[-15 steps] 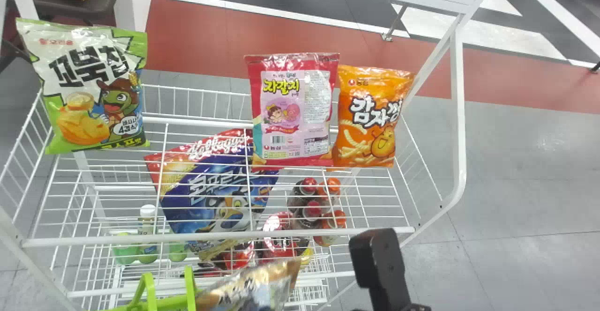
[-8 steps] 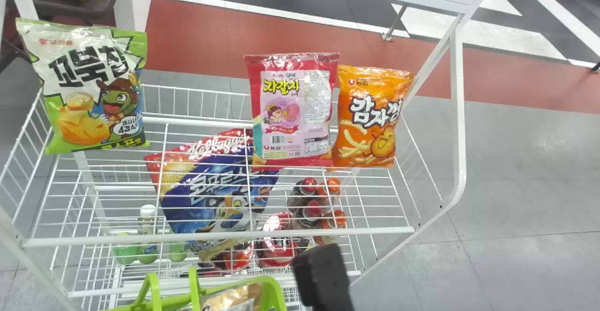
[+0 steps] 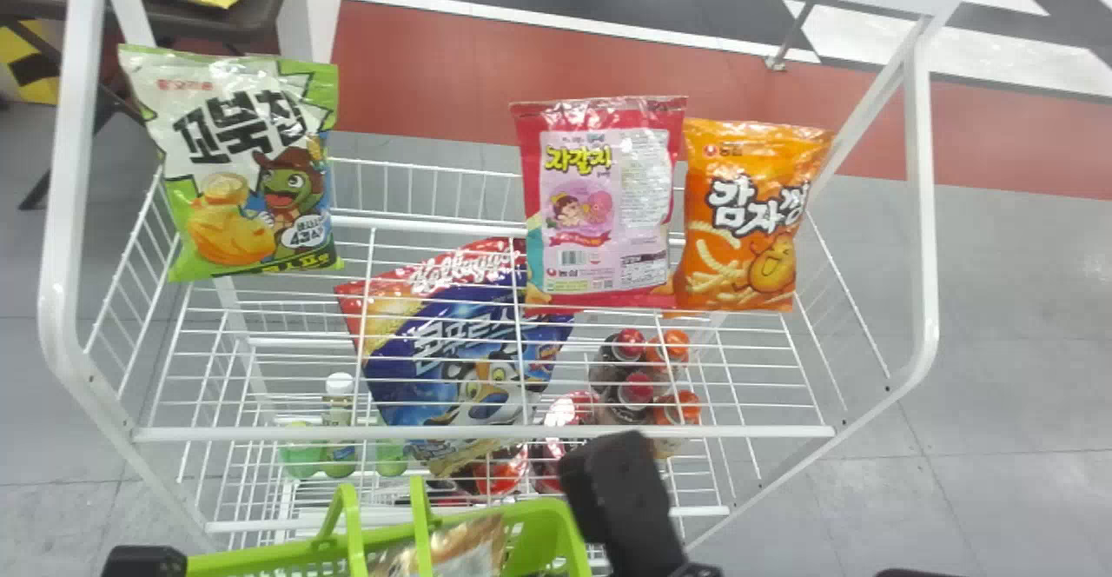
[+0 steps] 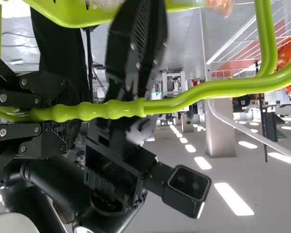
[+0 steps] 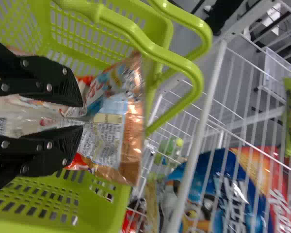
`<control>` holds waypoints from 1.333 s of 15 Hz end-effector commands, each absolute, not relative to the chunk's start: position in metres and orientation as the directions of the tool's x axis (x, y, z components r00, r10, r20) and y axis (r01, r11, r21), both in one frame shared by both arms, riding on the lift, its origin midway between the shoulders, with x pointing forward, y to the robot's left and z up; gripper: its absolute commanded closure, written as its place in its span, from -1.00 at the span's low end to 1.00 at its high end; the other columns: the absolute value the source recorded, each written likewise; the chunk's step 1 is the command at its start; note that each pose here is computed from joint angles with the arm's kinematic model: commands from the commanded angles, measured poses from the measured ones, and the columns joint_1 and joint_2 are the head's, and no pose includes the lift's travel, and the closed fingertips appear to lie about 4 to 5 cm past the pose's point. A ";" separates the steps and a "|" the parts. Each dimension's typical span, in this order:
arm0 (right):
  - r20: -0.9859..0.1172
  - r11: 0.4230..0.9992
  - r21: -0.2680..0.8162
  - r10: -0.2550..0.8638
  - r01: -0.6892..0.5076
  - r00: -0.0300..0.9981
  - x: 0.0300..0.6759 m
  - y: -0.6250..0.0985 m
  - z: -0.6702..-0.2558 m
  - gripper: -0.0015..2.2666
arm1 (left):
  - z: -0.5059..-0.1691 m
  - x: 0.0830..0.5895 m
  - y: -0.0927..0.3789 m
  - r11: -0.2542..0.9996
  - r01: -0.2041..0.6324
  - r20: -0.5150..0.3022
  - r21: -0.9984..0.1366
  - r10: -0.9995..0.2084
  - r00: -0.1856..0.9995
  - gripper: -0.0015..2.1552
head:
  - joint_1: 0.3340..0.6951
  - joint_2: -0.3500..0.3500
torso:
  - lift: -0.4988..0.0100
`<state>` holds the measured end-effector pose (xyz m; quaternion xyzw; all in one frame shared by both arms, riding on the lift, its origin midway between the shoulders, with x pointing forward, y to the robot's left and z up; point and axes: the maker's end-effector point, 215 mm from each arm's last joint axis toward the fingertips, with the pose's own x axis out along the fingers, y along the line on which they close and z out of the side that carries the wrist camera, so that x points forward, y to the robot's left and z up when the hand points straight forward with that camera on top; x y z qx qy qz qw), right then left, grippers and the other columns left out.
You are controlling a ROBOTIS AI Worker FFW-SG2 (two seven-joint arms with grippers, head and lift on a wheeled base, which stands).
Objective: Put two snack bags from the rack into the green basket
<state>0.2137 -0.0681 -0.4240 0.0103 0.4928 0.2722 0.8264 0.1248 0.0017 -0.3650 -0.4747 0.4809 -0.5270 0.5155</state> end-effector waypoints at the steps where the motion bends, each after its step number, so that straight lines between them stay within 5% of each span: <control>1: -0.788 0.853 0.285 0.468 -0.437 0.401 0.231 -0.075 -0.411 -0.97 | -0.364 0.124 0.002 -0.009 0.088 0.007 -0.996 -1.000 -0.022 0.10 | 1.00 -0.76 | 0.95; 7: -0.844 0.911 0.246 0.370 -0.332 0.389 0.219 -0.126 -0.437 -0.94 | -0.363 0.121 0.005 -0.020 0.075 0.019 -0.997 -1.000 -0.015 0.10 | 1.00 -0.95 | 0.95; 13: -0.404 0.935 0.200 0.351 -0.293 0.845 0.381 -0.152 -0.349 -0.89 | -0.363 0.124 0.005 -0.010 0.091 0.008 -0.996 -1.000 -0.027 0.10 | 1.00 -1.00 | 0.95; 18: -0.195 0.973 -0.006 0.224 -0.230 0.955 0.464 -0.168 -0.322 -0.88 | -0.363 0.126 0.008 -0.006 0.100 0.003 -0.995 -1.000 -0.025 0.10 | 1.00 -0.97 | 0.95; 20: -0.215 0.979 -0.041 0.187 -0.201 0.959 0.496 -0.181 -0.345 -0.87 | -0.364 0.127 0.010 0.000 0.099 -0.002 -0.995 -1.000 -0.020 0.10 | 1.00 -0.92 | 0.95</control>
